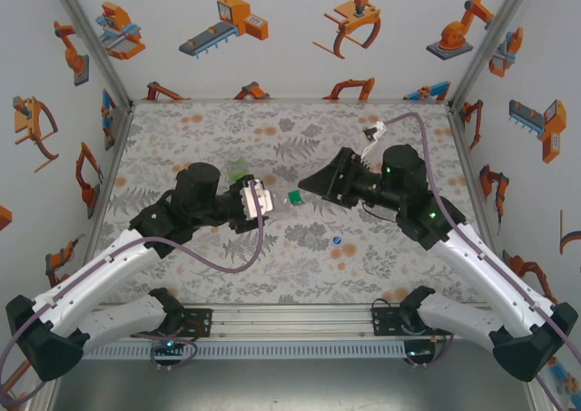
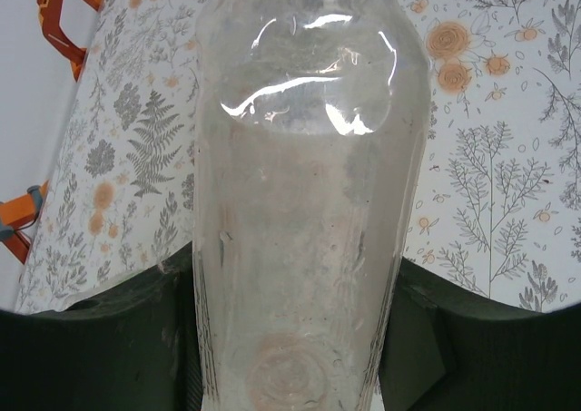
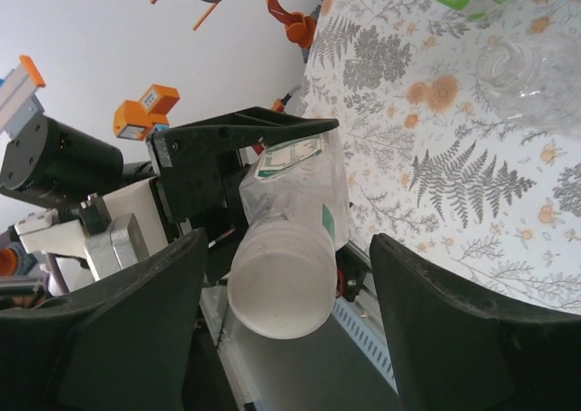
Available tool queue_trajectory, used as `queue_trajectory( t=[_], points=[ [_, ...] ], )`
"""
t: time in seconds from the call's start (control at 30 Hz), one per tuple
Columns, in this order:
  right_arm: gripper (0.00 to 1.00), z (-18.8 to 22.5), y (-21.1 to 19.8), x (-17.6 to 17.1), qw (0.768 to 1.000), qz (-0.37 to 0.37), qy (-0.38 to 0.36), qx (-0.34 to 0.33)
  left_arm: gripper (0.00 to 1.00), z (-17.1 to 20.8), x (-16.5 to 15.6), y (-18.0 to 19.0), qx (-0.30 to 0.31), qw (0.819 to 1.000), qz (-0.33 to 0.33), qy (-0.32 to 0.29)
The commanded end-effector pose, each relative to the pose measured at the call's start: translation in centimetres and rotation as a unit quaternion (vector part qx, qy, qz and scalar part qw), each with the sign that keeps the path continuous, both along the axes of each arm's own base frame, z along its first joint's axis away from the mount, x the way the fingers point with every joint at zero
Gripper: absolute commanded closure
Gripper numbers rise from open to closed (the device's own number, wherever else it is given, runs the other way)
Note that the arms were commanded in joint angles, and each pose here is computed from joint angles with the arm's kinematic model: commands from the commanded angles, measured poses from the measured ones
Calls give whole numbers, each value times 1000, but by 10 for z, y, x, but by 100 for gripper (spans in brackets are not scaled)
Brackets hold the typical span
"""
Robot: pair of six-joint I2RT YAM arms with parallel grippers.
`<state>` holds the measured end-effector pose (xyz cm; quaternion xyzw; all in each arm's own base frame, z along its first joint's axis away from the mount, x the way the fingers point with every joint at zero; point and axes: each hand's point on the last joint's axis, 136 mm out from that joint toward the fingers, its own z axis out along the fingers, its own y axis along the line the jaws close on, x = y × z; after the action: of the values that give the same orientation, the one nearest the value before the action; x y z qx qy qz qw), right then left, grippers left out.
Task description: Screw on the bottle caps
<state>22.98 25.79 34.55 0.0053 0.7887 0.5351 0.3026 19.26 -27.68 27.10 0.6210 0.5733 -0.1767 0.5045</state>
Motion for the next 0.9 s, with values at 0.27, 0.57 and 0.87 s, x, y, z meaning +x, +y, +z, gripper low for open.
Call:
queue_trajectory(
  t=[0.27,0.57,0.87],
  points=[
    [33,52,-34,-19,970,1,-223,-99,100,16,-6,-8,-23,999,-27,-9],
    [40,70,-25,-61,845,127,-491,-169,100,15,-11,-11,-27,999,-44,-2],
    [41,52,-14,-113,704,276,-632,-170,100,17,-18,-12,-31,998,-62,1]
  ],
)
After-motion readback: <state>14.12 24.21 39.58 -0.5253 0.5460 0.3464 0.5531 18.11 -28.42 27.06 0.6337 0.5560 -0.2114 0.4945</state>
